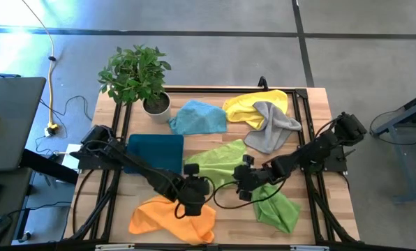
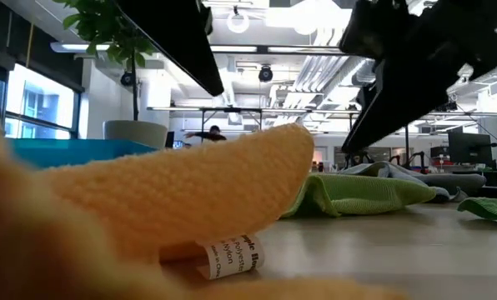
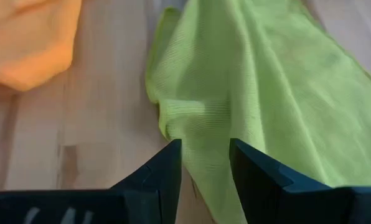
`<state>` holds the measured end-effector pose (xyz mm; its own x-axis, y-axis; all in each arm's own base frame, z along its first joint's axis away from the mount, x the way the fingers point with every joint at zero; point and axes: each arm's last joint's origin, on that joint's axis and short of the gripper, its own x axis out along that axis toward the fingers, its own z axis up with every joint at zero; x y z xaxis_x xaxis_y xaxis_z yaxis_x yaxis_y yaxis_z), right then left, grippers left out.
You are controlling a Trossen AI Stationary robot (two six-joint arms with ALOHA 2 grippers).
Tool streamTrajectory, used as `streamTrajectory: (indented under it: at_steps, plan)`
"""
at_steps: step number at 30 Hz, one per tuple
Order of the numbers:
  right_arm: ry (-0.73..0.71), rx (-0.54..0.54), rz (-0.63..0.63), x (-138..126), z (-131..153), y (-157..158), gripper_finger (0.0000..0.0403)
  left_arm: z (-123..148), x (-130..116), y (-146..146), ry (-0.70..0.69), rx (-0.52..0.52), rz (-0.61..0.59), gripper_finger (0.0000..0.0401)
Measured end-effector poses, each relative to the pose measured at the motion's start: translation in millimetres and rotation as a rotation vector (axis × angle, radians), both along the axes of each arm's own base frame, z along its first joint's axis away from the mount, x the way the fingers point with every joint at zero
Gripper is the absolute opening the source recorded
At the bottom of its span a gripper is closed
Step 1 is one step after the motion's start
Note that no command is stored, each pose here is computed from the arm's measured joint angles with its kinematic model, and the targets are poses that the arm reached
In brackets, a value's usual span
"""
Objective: Fold microfiber towels
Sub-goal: Fold the light green microfiber towel on the table
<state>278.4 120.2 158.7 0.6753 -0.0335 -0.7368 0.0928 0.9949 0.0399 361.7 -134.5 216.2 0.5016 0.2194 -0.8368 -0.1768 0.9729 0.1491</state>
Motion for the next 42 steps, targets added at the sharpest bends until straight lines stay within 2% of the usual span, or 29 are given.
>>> streamTrajectory:
  at_steps: [7, 16, 28, 34, 42]
  plan:
    - [-0.084, -0.011, 0.024, 13, -9, 6, 0.0129, -1, -2, 2, 0.039, -0.031, -0.004, 0.0113]
    - [-0.057, -0.023, 0.012, 19, -33, 8, 0.0176, -2, -15, -24, 0.058, -0.054, -0.038, 0.0113]
    - [-0.081, 0.008, 0.044, 20, -37, 19, 0.0178, -2, -15, -25, 0.040, -0.071, 0.015, 0.0113]
    - [-0.103, -0.023, -0.025, 19, -38, 19, 0.0178, -2, -15, -24, 0.028, -0.052, 0.027, 0.0113]
    - [-0.123, 0.001, -0.088, 22, -45, 20, 0.0178, -1, -14, -24, 0.015, -0.041, 0.034, 0.0113]
